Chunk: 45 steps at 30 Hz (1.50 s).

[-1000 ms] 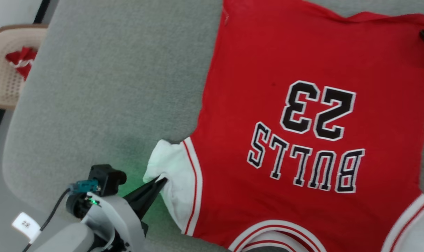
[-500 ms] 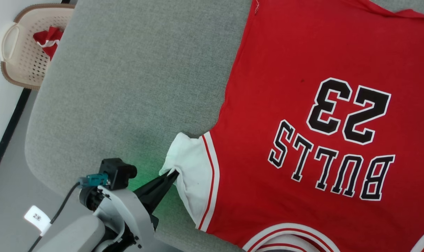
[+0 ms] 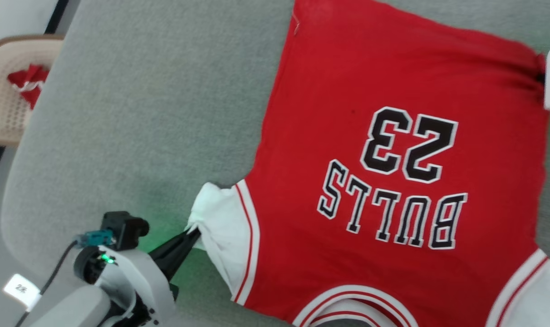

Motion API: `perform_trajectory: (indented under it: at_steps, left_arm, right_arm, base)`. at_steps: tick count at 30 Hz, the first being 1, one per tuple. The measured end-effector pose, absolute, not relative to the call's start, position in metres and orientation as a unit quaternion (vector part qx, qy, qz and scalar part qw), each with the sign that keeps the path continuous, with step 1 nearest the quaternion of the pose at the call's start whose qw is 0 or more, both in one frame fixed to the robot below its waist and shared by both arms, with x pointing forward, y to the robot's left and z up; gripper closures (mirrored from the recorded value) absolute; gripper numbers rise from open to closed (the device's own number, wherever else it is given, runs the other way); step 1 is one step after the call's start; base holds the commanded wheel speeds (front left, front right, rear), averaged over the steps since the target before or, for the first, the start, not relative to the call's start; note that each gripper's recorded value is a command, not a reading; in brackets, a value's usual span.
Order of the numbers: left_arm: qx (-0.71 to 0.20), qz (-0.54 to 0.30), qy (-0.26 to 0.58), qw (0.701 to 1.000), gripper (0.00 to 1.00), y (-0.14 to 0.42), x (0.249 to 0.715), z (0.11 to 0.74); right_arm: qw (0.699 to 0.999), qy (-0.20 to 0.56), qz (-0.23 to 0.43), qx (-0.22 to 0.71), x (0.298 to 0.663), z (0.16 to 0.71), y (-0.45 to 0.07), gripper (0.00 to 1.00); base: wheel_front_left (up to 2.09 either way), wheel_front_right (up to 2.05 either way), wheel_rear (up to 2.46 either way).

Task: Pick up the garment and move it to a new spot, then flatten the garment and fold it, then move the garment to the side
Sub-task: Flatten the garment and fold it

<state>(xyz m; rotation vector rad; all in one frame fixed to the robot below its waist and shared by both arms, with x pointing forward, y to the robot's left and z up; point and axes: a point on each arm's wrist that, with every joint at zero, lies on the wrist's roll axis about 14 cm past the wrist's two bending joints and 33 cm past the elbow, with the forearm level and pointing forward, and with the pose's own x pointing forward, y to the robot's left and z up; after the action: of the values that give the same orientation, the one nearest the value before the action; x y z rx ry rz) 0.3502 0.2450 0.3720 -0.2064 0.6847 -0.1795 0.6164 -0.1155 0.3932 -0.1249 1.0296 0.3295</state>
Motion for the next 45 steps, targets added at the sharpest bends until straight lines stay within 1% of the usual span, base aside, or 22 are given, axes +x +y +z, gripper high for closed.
perform_trajectory:
  at_steps: [6,13,20,25,28,33,40,41,42,43,44,45]
  left_arm:
    - [-0.092,-0.092,0.33,0.935,1.0,0.245,0.356,0.379]
    - [-0.083,-0.124,0.316,0.937,1.0,0.23,0.365,0.394]
    - [-0.073,-0.161,0.302,0.937,1.0,0.211,0.376,0.407]
    - [-0.07,-0.187,0.296,0.934,1.0,0.195,0.382,0.414]
    - [-0.068,-0.197,0.292,0.934,1.0,0.188,0.386,0.418]
    - [-0.066,-0.211,0.289,0.932,1.0,0.179,0.389,0.42]
    - [-0.066,-0.213,0.293,0.93,1.0,0.177,0.39,0.418]
    - [-0.066,-0.213,0.293,0.93,1.0,0.178,0.39,0.417]
    - [-0.066,-0.212,0.293,0.93,1.0,0.178,0.39,0.417]
    - [-0.067,-0.212,0.294,0.93,1.0,0.178,0.39,0.417]
    - [-0.068,-0.212,0.294,0.93,1.0,0.178,0.39,0.417]
    - [-0.068,-0.211,0.293,0.93,1.0,0.178,0.39,0.418]
  right_arm:
    - [0.852,0.489,0.174,-0.069,0.577,0.401,-0.139,1.0]
    - [0.85,0.493,0.176,-0.061,0.515,0.407,-0.183,1.0]
    - [0.841,0.514,0.169,-0.015,0.438,0.398,-0.212,1.0]
    - [0.837,0.526,0.145,0.028,0.385,0.386,-0.229,1.0]
    - [0.841,0.524,0.129,0.049,0.361,0.38,-0.234,1.0]
    - [0.851,0.509,0.105,0.08,0.337,0.37,-0.233,1.0]
    - [0.867,0.482,0.082,0.093,0.335,0.358,-0.231,1.0]
    - [0.868,0.482,0.082,0.088,0.336,0.357,-0.232,0.94]
    - [0.869,0.481,0.08,0.085,0.336,0.356,-0.232,0.54]
    - [0.87,0.479,0.079,0.085,0.336,0.355,-0.232,0.37]
    - [0.87,0.48,0.079,0.086,0.336,0.355,-0.232,0.06]
    - [0.87,0.48,0.079,0.084,0.336,0.355,-0.232,0.0]
  base:
    - [0.0,0.0,0.0]
    - [0.0,0.0,0.0]
    - [0.0,0.0,0.0]
    - [0.0,0.0,0.0]
    - [0.0,0.0,0.0]
    - [0.0,0.0,0.0]
    - [0.0,0.0,0.0]
    - [0.0,0.0,0.0]
    - [0.0,0.0,0.0]
    - [0.0,0.0,0.0]
    - [0.0,0.0,0.0]
    - [0.0,0.0,0.0]
